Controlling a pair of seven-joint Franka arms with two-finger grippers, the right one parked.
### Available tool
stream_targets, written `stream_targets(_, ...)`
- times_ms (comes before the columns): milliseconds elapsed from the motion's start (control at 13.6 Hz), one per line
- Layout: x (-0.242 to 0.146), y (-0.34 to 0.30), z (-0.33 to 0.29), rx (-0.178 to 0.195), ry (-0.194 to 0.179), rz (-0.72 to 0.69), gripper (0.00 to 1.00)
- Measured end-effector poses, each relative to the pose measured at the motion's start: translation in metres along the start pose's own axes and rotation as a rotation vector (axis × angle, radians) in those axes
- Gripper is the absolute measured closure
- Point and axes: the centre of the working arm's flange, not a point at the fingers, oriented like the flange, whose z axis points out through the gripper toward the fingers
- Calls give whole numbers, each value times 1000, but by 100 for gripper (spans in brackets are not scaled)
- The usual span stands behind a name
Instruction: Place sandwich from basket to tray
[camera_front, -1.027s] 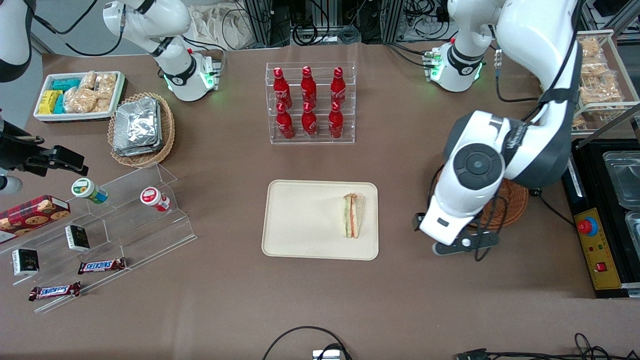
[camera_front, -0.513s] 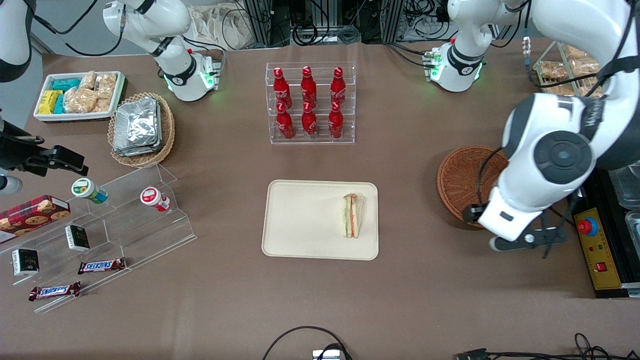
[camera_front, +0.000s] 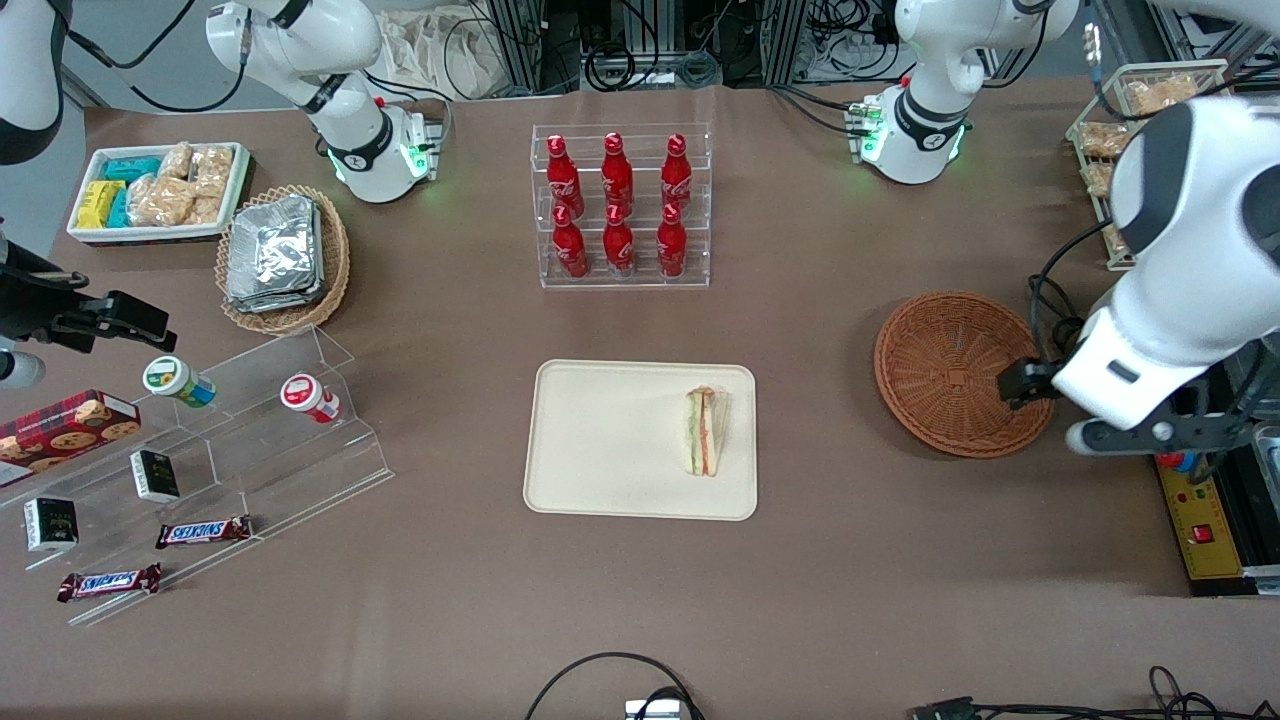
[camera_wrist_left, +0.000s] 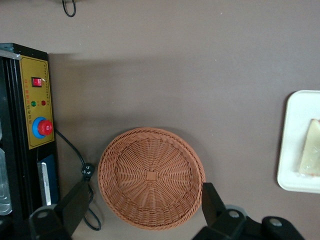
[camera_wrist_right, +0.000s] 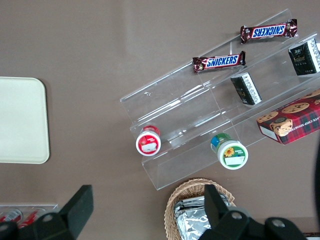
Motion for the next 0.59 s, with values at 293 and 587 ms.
stream_targets(293, -44, -20, -42, -28, 2, 17, 0)
stream_targets(587, -74, -38, -71, -85, -10, 5, 0)
